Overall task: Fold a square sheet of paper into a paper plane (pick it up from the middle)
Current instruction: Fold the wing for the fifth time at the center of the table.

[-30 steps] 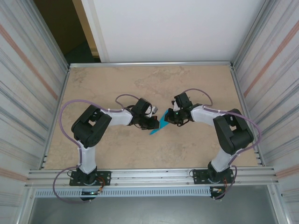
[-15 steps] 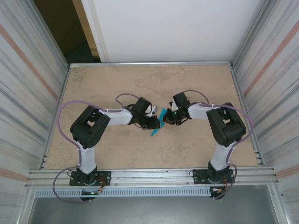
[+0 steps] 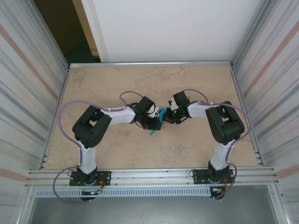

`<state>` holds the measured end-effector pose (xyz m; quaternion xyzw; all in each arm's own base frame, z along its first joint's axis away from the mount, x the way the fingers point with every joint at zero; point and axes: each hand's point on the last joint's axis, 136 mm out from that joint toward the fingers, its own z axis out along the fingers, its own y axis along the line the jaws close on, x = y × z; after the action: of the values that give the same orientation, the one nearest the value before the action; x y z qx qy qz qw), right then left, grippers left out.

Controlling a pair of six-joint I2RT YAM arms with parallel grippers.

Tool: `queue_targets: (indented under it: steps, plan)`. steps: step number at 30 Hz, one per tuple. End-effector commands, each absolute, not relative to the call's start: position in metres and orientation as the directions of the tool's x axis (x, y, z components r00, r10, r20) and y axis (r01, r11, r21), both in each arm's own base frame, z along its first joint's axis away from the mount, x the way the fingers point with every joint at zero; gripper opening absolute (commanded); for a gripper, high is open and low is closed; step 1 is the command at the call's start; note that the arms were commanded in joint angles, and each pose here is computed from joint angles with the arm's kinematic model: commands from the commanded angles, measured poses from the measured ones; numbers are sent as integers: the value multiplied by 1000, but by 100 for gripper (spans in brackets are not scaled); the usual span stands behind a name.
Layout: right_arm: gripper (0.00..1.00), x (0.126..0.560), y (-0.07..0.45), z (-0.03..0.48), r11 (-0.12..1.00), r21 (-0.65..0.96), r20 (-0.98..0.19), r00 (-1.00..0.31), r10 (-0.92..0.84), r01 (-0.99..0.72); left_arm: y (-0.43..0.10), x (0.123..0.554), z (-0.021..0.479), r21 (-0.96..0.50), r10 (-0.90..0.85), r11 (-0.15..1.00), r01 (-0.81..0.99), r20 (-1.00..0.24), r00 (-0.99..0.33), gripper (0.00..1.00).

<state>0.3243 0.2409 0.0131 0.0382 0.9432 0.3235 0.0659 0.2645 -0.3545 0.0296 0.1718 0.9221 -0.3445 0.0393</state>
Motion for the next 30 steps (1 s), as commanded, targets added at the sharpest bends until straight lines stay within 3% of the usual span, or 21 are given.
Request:
queue_targets:
  steps: [1, 15, 22, 30]
  plan:
    - [8, 300, 213, -31, 872, 480, -2, -994, 109, 94, -351, 265, 23, -597, 316, 717, 360, -182, -931, 12]
    - [7, 292, 200, -46, 907, 407, 40, -994, 97, 105, -336, 255, 10, -639, 279, 705, 307, -148, -949, 11]
    - [7, 291, 194, -51, 913, 390, 51, -993, 107, 119, -312, 229, -1, -676, 233, 694, 249, -116, -965, 11]
    - [7, 290, 194, -50, 913, 391, 51, -993, 106, 117, -292, 210, 27, -683, 198, 685, 254, -161, -967, 11]
